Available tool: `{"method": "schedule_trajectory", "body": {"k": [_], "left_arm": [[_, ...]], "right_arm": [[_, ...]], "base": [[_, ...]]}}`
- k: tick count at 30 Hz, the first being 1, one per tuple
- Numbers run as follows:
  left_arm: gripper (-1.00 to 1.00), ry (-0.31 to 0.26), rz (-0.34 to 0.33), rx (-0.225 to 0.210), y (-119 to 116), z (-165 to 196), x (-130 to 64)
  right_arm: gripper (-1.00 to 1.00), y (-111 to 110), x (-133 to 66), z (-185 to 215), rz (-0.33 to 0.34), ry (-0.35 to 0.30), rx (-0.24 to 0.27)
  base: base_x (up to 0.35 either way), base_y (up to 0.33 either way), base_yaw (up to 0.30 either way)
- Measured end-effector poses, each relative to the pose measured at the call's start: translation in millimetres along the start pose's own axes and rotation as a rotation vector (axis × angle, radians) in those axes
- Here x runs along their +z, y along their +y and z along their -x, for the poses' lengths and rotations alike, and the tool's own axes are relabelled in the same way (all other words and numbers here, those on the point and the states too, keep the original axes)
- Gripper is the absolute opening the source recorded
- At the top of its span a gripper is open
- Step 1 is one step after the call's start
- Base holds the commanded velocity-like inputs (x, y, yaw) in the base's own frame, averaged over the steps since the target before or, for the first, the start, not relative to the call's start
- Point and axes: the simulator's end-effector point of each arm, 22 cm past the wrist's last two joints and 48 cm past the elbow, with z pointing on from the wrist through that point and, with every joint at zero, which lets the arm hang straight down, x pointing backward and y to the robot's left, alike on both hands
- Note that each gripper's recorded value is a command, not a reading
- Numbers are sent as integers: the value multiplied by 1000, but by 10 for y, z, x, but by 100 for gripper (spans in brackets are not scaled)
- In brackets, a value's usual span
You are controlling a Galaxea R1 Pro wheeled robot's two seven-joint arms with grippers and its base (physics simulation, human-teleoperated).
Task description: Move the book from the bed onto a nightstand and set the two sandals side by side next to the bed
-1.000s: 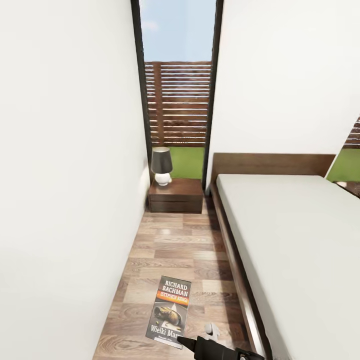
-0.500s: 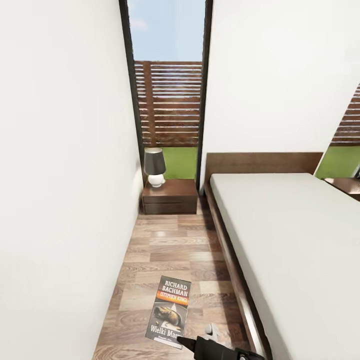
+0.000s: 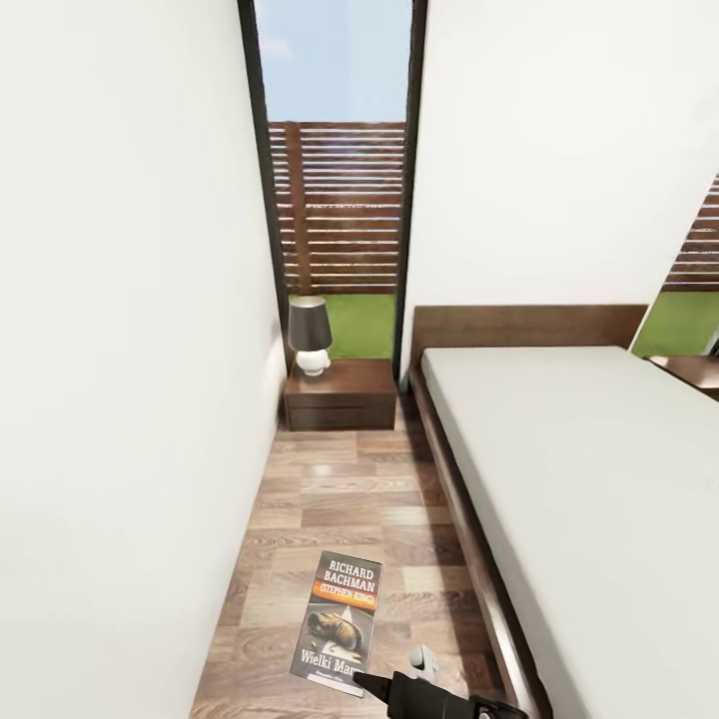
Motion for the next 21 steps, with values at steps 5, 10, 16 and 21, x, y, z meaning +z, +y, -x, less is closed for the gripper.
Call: {"method": "schedule_trajectory", "body": {"k": [5,10,16,21], "left_arm": [[100,0,0,0,-1,-1,0],[100,0,0,0,-1,0,-1],[100,0,0,0,-1,-1,-1],[100,0,0,0,-1,-1,-1]], "right_arm": [[-100,-1,-1,-1,0,0,-1],[-100,-1,-1,-2,0,0,-2],[-100,-1,-1,-2,-1,0,-2],[-100,-2,-1,-3,-1,1,-3]], "base": [[225,127,-1],[257,129,0],[268,80,0],[279,21,0]]}}
